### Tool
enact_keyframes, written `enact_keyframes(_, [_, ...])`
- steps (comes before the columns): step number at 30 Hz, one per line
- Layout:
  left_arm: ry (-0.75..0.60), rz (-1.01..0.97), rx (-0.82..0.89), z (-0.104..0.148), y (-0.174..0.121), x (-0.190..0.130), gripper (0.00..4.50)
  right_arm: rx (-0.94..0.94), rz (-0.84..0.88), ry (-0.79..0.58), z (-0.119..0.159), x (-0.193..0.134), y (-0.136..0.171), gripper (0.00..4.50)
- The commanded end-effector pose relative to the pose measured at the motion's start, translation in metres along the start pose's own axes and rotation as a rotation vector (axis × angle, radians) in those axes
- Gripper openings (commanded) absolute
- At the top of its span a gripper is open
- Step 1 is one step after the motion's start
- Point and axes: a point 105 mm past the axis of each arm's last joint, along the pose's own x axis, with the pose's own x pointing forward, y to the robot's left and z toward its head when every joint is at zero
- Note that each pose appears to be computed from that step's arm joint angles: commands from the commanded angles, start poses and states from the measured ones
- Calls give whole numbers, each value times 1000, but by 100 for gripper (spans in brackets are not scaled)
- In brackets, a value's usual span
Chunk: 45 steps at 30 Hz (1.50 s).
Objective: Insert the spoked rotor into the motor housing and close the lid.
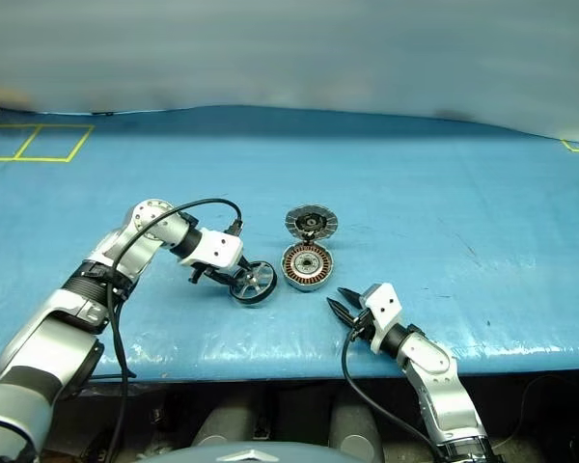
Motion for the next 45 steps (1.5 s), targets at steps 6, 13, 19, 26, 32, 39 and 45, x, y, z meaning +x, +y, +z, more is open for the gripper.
enact_keyframes(6, [9,-44,-38,-6,-5,5,134,-20,-15,-42,9,3,-2,153])
enact_keyframes(13, [22,-36,-30,-9,-6,2,106,-27,-30,-42,10,2,-5,153])
enact_keyframes(19, [-8,16,-21,-6,-1,-7,106,-27,-32,-46,11,2,-5,153])
enact_keyframes(26, [-117,147,-23,11,14,-32,106,-19,-3,-58,12,2,-3,153])
enact_keyframes(32, [-200,184,-39,25,19,-35,106,-27,13,-71,14,2,-2,153])
enact_keyframes(39, [-249,200,8,50,39,-23,106,-31,11,-69,14,3,-1,153])
enact_keyframes(45, [-245,220,51,63,57,-12,106,-31,13,-75,14,3,1,153])
